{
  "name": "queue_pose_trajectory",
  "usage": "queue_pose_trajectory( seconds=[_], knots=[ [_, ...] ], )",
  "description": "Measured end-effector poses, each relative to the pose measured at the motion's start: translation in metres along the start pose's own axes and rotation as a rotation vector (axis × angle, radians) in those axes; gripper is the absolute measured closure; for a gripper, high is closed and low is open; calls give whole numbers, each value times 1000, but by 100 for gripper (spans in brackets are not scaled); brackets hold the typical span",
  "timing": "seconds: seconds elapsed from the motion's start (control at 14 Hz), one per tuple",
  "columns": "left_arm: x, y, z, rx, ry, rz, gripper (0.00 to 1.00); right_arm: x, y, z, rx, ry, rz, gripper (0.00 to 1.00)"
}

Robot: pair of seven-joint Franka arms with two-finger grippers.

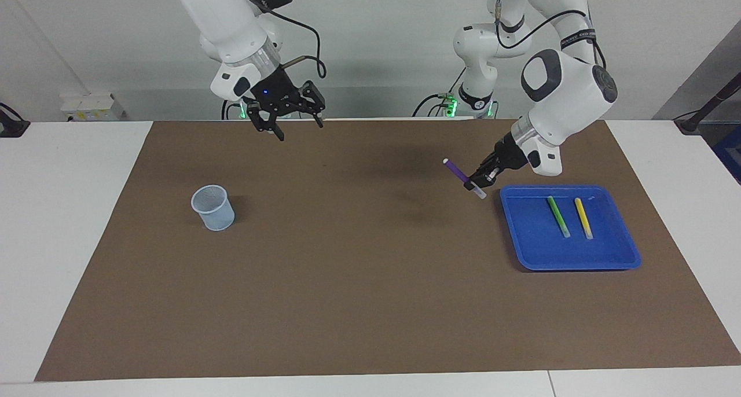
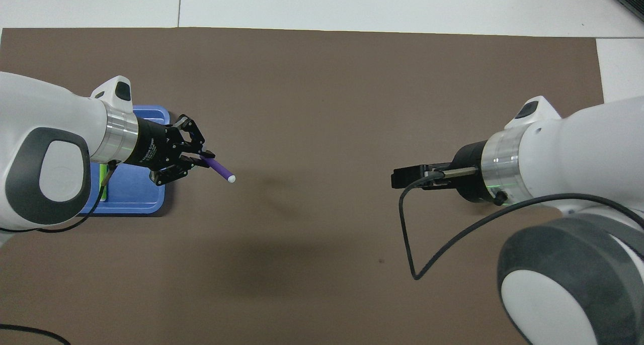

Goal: Transfer and insert pens with both arms
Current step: 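Lift the purple pen with the left gripper while the right gripper approaches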

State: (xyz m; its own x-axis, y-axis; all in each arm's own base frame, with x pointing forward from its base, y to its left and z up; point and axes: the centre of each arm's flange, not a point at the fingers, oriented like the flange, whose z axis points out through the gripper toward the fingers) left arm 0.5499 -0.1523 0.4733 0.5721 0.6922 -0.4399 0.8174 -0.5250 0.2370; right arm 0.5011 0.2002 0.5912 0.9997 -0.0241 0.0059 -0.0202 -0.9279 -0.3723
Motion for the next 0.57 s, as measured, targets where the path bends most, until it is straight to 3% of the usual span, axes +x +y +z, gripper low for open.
queue_pose_trajectory(
  seconds=[0.29, 0.57],
  knots=[
    [-23, -10, -2, -59, -89, -83, 83, -19, -47, 14, 100, -43, 234, 0],
    [-43, -36, -8, -117, -120, -182, 83, -55, -122, 39, 187, -14, 386, 0]
  ],
)
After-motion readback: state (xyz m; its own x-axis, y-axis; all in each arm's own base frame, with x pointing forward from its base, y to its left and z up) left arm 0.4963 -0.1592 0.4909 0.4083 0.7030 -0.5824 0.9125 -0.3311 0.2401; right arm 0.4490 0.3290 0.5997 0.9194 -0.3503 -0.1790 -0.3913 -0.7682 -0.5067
